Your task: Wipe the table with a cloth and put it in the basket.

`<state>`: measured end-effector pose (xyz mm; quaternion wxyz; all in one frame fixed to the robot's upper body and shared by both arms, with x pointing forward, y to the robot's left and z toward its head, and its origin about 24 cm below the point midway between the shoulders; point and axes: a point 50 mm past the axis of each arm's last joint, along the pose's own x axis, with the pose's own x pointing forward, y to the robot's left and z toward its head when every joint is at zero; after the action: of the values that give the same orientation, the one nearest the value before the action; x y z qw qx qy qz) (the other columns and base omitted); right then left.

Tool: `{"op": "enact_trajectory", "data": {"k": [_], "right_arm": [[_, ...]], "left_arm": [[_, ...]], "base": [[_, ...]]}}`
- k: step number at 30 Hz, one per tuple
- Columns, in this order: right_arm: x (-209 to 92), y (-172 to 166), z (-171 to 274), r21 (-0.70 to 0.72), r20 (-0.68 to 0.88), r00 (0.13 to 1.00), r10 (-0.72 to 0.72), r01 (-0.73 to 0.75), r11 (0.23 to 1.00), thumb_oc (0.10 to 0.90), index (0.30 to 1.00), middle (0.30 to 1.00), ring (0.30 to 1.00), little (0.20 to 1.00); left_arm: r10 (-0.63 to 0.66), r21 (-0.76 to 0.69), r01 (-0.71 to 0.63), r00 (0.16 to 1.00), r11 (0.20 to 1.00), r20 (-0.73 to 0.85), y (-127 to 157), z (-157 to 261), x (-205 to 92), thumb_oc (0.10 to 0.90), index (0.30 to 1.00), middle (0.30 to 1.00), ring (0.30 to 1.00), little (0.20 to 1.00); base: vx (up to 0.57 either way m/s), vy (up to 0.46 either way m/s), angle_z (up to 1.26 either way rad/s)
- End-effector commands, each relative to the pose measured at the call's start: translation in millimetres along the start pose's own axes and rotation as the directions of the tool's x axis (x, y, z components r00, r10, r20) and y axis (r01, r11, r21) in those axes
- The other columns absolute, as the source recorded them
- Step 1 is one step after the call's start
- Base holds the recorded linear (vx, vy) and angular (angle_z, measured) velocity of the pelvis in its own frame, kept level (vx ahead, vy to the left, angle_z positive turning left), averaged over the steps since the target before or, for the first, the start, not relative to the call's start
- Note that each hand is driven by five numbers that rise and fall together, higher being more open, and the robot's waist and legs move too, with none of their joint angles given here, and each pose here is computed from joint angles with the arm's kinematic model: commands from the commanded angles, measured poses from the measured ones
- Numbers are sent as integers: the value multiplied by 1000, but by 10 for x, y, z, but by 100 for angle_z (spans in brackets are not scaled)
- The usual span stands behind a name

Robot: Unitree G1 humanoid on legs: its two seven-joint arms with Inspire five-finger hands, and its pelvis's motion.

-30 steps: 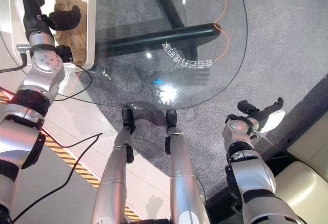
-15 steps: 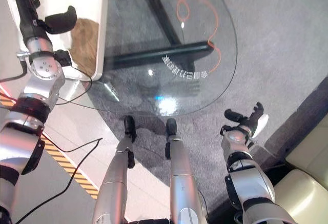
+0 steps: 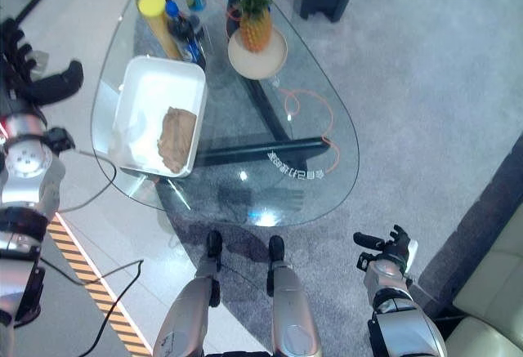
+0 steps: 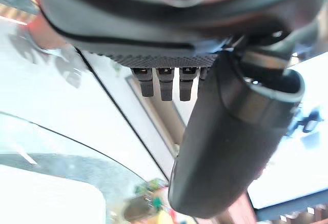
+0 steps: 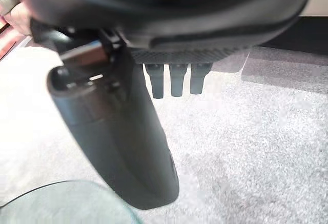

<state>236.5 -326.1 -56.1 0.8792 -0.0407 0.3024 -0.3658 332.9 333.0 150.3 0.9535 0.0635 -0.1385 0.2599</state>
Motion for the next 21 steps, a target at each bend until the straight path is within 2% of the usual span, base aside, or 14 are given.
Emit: {"op": "enact_trajectory", "data": {"k": [1, 4, 7, 12, 13, 16, 18, 20, 21], "right_arm": [[-62, -367, -467, -135, -78, 994, -74, 63, 989, 800, 900, 900, 900, 900], [-170, -421, -788, -208, -163, 984, -76, 41, 977, 800, 900, 900, 900, 900], [-258, -444, -997, -257, -225, 972, -72, 12, 966, 800, 900, 900, 900, 900], [-346, -479, -1196, -341, -288, 957, -46, -58, 938, 800, 900, 900, 900, 900], [-346, -480, -1196, -342, -288, 957, -46, -58, 938, 800, 900, 900, 900, 900], [-404, -473, -1308, -399, -327, 945, -24, -115, 910, 800, 900, 900, 900, 900], [-446, -454, -1380, -431, -355, 935, -8, -157, 889, 800, 900, 900, 900, 900], [-461, -445, -1405, -446, -364, 932, 2, -176, 878, 800, 900, 900, 900, 900], [-472, -439, -1424, -459, -372, 928, 11, -194, 867, 800, 900, 900, 900, 900]], "left_arm": [[0, -52, 0, 1000, 999, 9, 132, -102, -114, 800, 900, 900, 900, 900], [-42, -34, 36, 978, 999, -205, 250, -691, -542, 800, 900, 900, 900, 900], [-62, -13, 62, 933, 998, -355, 300, -1086, -937, 800, 900, 900, 900, 900], [-47, 50, 93, 815, 994, -577, 431, -1545, -1487, 800, 900, 900, 900, 900], [-47, 50, 93, 815, 994, -577, 430, -1545, -1488, 800, 900, 900, 900, 900], [-31, 104, 144, 714, 984, -699, 525, -1778, -1881, 800, 900, 900, 900, 900], [-12, 130, 186, 616, 974, -787, 601, -1917, -2174, 800, 900, 900, 900, 900], [-13, 140, 215, 586, 966, -810, 621, -1952, -2262, 800, 900, 900, 900, 900], [-15, 139, 241, 542, 960, -840, 635, -1990, -2358, 800, 900, 900, 900, 900]], "base": [[147, 13, 4], [151, 16, 13], [125, 25, 13], [70, 26, 2], [49, 20, 0], [26, 17, 0], [28, 28, -5], [10, 9, -2], [2, 33, 0]]}}
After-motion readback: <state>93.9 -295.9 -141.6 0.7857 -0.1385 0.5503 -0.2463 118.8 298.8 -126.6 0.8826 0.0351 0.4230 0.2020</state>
